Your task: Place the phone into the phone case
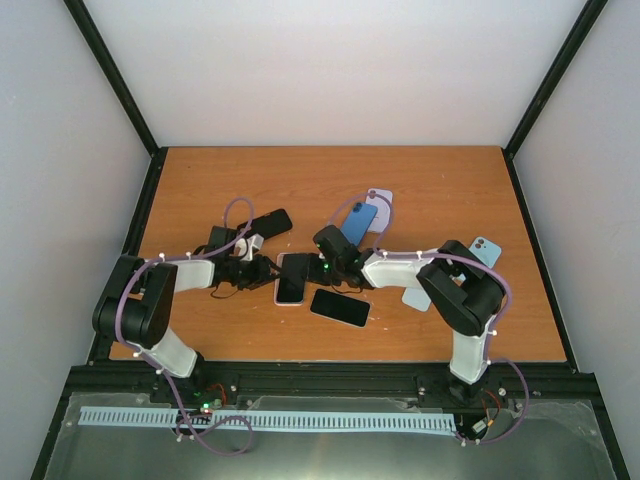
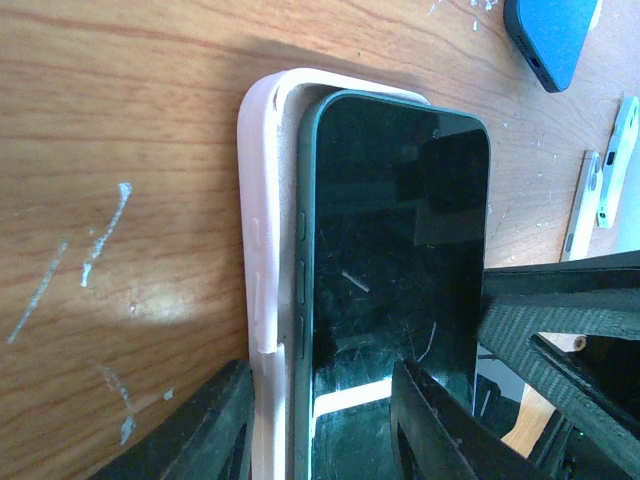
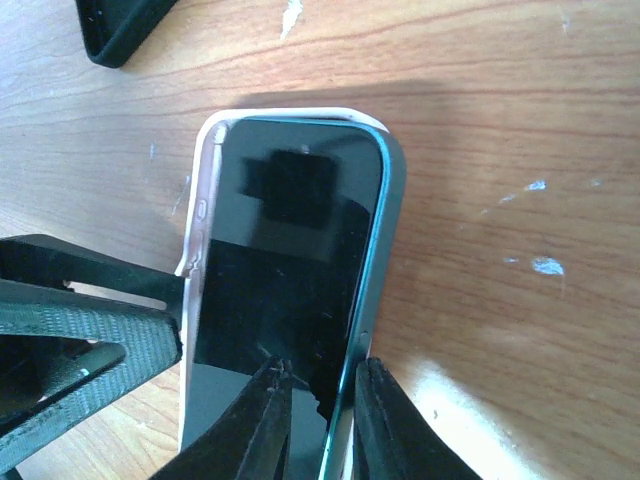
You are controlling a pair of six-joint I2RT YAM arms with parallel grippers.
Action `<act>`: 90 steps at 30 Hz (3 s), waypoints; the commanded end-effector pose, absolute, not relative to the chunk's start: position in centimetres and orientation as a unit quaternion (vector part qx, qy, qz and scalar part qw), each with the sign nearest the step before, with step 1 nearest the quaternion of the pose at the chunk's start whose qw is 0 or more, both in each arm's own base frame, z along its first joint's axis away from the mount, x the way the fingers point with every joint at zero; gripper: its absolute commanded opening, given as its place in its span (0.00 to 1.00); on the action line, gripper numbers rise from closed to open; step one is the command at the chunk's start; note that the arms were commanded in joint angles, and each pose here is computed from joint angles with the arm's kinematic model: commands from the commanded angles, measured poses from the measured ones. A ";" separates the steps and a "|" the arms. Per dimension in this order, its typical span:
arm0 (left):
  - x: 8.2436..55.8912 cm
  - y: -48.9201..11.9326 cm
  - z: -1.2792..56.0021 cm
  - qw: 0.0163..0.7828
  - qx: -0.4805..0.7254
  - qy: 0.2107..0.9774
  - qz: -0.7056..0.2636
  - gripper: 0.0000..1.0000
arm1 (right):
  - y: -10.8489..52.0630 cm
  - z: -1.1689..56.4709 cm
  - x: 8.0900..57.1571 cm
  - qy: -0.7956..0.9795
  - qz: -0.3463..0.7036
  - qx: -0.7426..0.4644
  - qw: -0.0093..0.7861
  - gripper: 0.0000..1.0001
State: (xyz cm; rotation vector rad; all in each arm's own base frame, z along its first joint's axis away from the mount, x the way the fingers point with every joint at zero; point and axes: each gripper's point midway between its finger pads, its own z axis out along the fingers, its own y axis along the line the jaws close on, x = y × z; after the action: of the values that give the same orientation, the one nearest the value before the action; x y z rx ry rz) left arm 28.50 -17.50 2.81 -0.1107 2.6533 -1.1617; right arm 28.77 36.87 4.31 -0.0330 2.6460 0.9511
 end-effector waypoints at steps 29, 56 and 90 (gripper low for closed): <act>26.7 -19.8 3.6 0.105 -0.027 0.887 -0.449 0.20 | 39.6 4.9 29.4 0.919 0.350 -0.041 0.176 0.19; 27.1 -18.1 3.6 0.132 -0.054 0.906 -0.398 0.35 | 37.6 4.5 27.7 0.921 0.355 -0.026 0.158 0.51; 25.3 -18.3 3.0 0.116 -0.054 0.899 -0.418 0.41 | 43.4 12.6 23.6 0.777 0.623 -0.043 0.085 0.69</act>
State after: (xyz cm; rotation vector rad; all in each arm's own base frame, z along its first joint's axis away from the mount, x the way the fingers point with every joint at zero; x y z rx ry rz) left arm 25.78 -17.56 2.65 -0.2058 2.6359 -1.1940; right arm 27.67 39.46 6.44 0.1121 2.4817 1.4704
